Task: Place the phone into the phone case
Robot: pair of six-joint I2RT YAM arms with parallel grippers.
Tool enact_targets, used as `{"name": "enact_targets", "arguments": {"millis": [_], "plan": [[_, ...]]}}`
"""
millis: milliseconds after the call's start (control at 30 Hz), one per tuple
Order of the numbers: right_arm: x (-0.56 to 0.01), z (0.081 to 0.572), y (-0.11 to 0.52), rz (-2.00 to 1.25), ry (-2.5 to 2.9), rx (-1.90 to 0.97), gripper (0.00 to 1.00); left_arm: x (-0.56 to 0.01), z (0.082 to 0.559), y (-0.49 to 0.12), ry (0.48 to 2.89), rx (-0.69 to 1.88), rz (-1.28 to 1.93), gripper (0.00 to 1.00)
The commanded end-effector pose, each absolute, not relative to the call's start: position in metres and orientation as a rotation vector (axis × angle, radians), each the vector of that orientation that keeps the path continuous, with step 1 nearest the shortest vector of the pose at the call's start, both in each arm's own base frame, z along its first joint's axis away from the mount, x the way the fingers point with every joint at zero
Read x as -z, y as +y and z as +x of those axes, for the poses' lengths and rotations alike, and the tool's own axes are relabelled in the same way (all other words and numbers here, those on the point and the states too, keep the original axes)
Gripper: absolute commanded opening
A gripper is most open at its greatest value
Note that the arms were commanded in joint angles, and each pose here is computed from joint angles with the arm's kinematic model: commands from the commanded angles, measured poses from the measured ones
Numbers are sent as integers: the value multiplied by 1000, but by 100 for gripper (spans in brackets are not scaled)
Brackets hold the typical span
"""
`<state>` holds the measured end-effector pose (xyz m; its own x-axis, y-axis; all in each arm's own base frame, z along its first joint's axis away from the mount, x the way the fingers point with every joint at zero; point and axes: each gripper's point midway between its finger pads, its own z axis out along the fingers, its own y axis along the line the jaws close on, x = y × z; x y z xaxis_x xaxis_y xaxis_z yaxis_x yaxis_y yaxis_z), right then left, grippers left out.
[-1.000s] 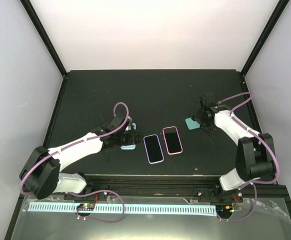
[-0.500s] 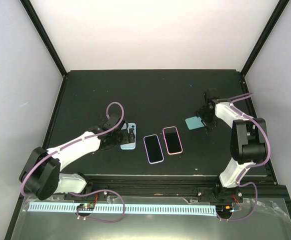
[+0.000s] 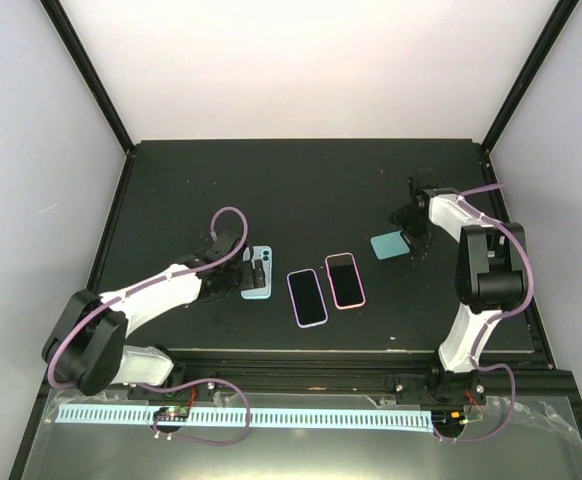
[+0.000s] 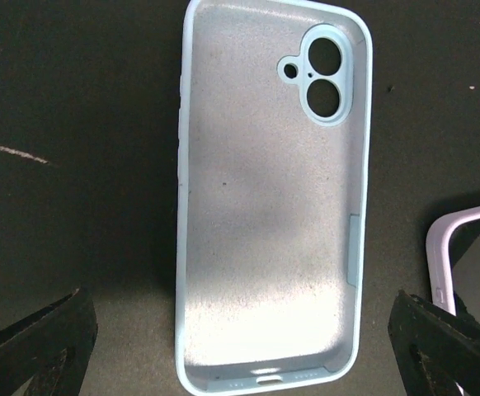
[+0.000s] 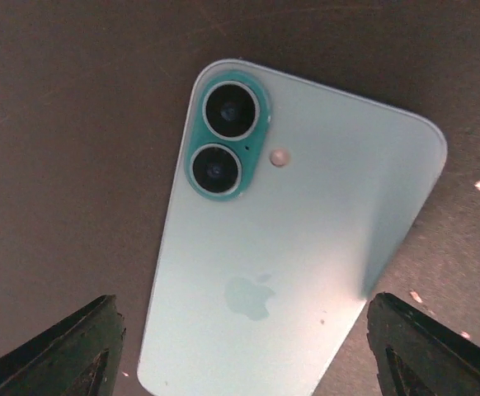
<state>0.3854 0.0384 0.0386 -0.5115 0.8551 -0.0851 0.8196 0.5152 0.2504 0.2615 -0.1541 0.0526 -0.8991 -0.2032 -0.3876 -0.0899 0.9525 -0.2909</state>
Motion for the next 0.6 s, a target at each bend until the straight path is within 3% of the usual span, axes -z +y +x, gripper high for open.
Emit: {"name": "enact_targets", "arguments": {"millis": [0, 567], "plan": [[-33, 390, 40, 1510, 2578, -273, 81, -43, 269, -154, 2671, 359, -187, 98], [-10, 368, 33, 1787, 2657, -18, 84, -24, 267, -163, 2693, 421, -162, 97]]}}
